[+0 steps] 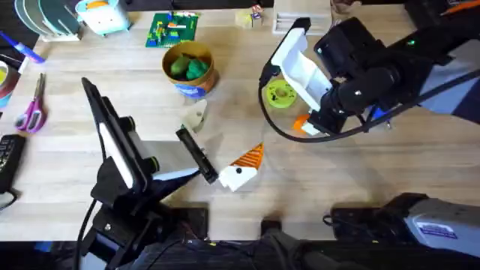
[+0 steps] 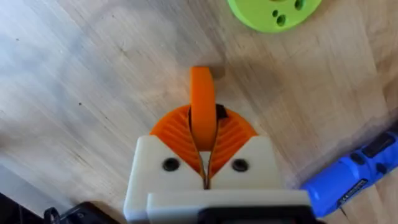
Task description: Pick up the gripper from the table and insert it into the empty holder that is missing its gripper. Then pick up a screw, insert it into the mounting hole, and use the screwdriver to tighten it. Finally, clean up the table by picking up the vegetable and placing it into the bucket.
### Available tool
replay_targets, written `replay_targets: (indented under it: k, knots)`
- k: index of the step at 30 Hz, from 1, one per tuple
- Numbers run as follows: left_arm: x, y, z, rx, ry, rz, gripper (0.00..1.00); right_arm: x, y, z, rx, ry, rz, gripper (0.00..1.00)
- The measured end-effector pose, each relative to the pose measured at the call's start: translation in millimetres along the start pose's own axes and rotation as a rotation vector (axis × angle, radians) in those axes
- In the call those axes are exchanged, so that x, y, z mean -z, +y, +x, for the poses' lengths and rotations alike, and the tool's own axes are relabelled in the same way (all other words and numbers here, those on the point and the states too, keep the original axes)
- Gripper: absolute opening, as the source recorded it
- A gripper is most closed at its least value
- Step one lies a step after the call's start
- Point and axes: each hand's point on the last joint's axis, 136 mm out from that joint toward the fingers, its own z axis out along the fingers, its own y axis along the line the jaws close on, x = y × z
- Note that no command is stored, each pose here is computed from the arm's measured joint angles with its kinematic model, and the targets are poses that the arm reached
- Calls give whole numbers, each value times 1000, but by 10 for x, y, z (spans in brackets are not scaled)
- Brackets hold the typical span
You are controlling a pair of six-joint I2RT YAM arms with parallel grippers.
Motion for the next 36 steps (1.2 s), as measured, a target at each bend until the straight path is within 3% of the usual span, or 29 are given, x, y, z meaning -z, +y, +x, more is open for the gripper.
replay_targets:
  k: [4, 8, 11, 15, 21, 24, 28, 30, 31, 36]
  knots:
    - [0, 0, 0, 0, 0, 0, 992, 88, 2, 8, -10, -11, 8, 15]
    - [0, 0, 0, 0, 0, 0, 992, 400, -32, -56, -68, -82, 43, 12]
    - [0, 0, -1, 0, 0, 0, 992, 725, -79, -207, -160, -230, 68, 11]
    - [0, -1, 0, 0, 0, 0, 992, 1169, -59, -436, -319, -503, -2, 11]
    - [0, -1, -1, 0, 0, 0, 992, 1214, 86, -763, -548, -819, -283, 11]
    - [0, -1, -2, 0, -1, 0, 992, 1047, 250, -817, -692, -812, -482, 10]
    - [0, -6, -2, 0, -1, 4, 992, 792, 487, -807, -845, -672, -700, 10]
    - [0, -15, -5, -1, -2, 9, 992, 753, 563, -883, -877, -634, -805, 10]
    - [0, -38, -15, -2, -6, 22, 992, 788, 622, -1019, -885, -618, -939, 10]
    - [2, -56, -80, 25, -31, 34, 992, 828, 698, -1117, -904, -565, -1099, 9]
